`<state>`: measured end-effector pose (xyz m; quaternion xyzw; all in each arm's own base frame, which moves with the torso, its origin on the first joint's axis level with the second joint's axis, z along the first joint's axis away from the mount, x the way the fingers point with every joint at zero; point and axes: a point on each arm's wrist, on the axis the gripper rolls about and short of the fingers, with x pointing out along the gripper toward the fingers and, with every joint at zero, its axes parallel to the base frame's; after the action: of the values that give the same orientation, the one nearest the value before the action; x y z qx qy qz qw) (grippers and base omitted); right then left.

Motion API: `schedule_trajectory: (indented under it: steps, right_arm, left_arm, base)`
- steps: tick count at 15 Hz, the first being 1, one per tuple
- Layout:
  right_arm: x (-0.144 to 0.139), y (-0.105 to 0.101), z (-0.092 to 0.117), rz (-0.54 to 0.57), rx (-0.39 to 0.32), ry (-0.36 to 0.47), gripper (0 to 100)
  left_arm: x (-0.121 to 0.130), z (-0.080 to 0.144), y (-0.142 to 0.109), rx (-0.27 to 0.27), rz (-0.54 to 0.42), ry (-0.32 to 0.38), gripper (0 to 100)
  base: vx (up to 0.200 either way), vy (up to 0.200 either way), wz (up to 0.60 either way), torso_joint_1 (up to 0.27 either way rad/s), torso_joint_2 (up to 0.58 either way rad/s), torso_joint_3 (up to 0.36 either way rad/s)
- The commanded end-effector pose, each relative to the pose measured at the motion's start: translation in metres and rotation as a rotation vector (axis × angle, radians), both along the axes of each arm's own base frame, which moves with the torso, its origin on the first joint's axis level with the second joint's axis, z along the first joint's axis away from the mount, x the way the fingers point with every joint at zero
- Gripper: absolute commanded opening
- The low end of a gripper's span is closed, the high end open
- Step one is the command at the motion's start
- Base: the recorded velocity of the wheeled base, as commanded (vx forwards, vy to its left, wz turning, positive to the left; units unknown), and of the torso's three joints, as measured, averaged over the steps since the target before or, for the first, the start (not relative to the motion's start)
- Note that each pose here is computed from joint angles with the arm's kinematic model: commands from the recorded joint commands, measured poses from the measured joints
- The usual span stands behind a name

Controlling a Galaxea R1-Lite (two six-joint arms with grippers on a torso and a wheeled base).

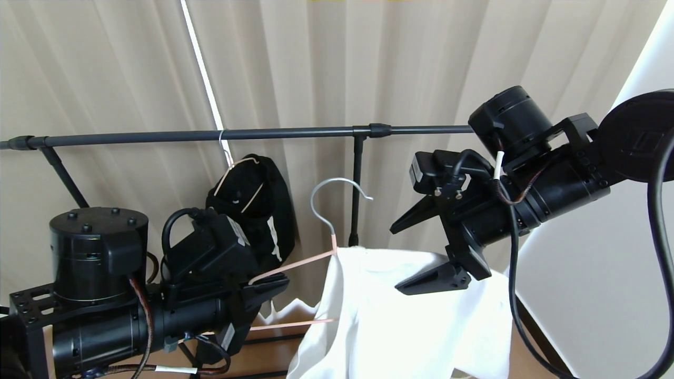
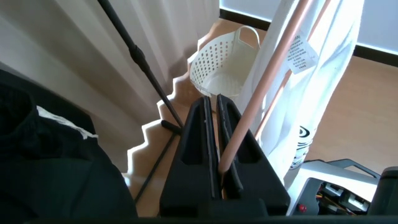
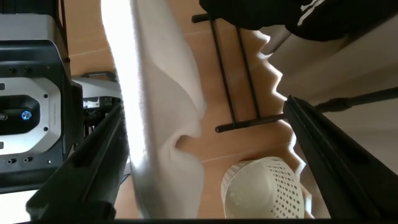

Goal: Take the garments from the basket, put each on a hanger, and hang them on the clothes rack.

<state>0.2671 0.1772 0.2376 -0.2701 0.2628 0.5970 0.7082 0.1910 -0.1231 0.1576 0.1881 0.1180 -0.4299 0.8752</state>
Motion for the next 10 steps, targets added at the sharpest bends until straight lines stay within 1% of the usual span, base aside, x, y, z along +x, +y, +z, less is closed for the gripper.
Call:
schedule_trajectory:
  steps: [1, 10]
  right_arm:
    - [0.0001, 0.0001, 0.0, 0.001, 0.0, 0.0, 0]
    - [-0.0033, -0.0012, 0.0006, 0.004, 0.002, 0.007, 0]
  left_arm:
    - [0.0002, 0.0003, 0.0, -0.001, 0.0, -0.001, 0]
    - [0.0004, 0.0002, 0.0011, -0.004, 0.01, 0.004, 0]
  base:
    - [0.0, 0.0, 0.0, 0.0, 0.0, 0.0]
    - [0.0, 0.0, 0.0, 0.0, 0.0, 0.0]
